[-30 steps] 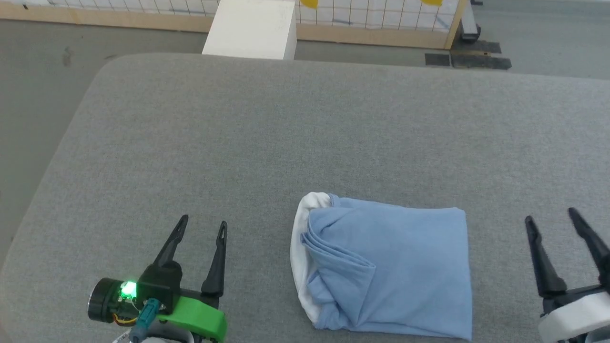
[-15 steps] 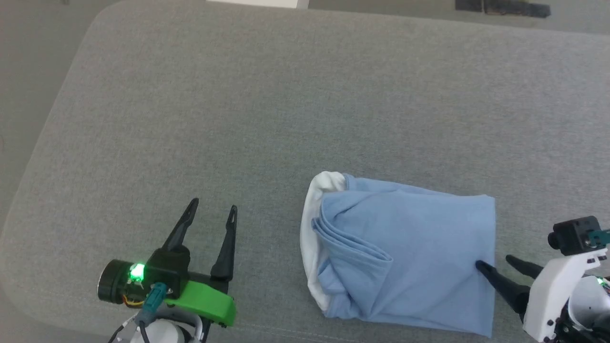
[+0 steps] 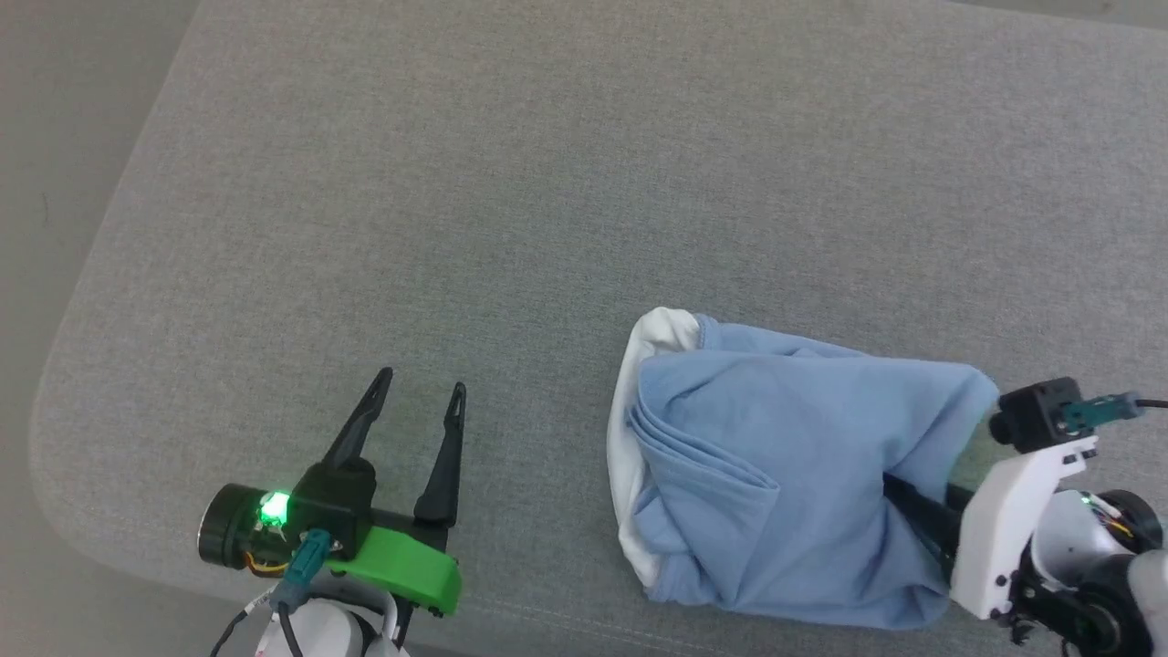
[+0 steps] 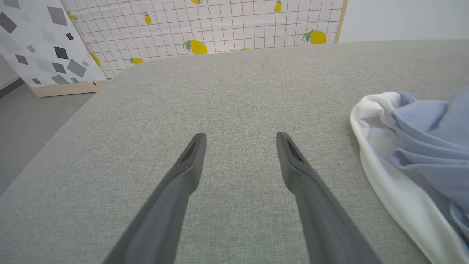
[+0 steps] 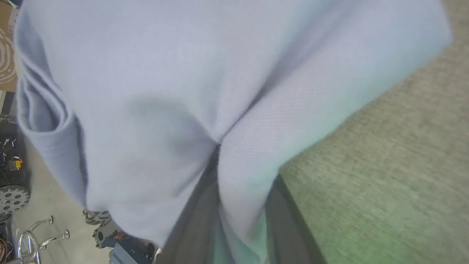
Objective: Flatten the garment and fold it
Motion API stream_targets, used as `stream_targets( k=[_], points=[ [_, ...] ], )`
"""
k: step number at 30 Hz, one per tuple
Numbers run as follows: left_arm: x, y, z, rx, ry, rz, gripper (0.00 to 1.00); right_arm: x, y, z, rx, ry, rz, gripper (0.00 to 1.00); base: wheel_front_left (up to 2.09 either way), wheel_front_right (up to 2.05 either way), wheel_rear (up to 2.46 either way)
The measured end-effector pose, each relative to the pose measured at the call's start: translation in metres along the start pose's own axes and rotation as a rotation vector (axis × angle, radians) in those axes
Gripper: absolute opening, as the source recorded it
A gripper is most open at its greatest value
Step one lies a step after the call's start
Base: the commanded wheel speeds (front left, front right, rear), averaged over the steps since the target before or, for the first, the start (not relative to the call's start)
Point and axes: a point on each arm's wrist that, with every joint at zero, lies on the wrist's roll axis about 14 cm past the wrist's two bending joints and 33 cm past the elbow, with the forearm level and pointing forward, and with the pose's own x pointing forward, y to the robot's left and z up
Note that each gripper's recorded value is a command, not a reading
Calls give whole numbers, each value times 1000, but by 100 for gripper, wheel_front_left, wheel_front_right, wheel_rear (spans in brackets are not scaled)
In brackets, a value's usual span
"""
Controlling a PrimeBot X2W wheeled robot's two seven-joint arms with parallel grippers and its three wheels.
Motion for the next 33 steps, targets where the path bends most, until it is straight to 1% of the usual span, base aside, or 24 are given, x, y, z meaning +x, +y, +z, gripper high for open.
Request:
stream_targets(
  k=[2,6,9,10,12,15,18,20,22,24,25,29,33],
  points=[
    [-1,0,1,0,-2,1,100,1,3,3,-23,-13,0,0,0,0,0],
    [-2,-2,6,0,-17,-4,100,-8,2,10,-125,-42,-30,0,0,0,0],
    [0,-8,8,-4,-25,-27,100,-20,-4,22,-287,-61,-82,0,0,0,0],
    [2,-13,8,-8,-27,-41,100,-27,-7,30,-358,-71,-107,0,0,0,0],
    [5,-21,10,-19,-35,-64,100,-41,-15,47,-496,-94,-164,0,0,0,0],
    [13,-37,14,-35,-51,-110,100,-69,-28,82,-698,-147,-273,0,0,0,0],
    [24,-57,20,-52,-70,-170,100,-101,-47,116,-839,-197,-401,0,0,0,0],
    [33,-71,24,-62,-85,-212,100,-122,-66,130,-895,-197,-490,0,0,0,0],
    [43,-86,29,-72,-99,-261,100,-143,-92,136,-916,-175,-583,0,0,0,0],
    [52,-98,31,-79,-108,-300,100,-160,-119,136,-903,-140,-661,0,0,0,0],
    [58,-105,30,-83,-107,-325,100,-170,-141,131,-876,-104,-712,0,0,0,0],
    [74,-121,22,-87,-95,-381,100,-200,-203,112,-797,2,-853,0,0,0,0],
    [87,-132,12,-93,-79,-423,100,-230,-255,85,-695,80,-976,0,0,0,0]
  ],
)
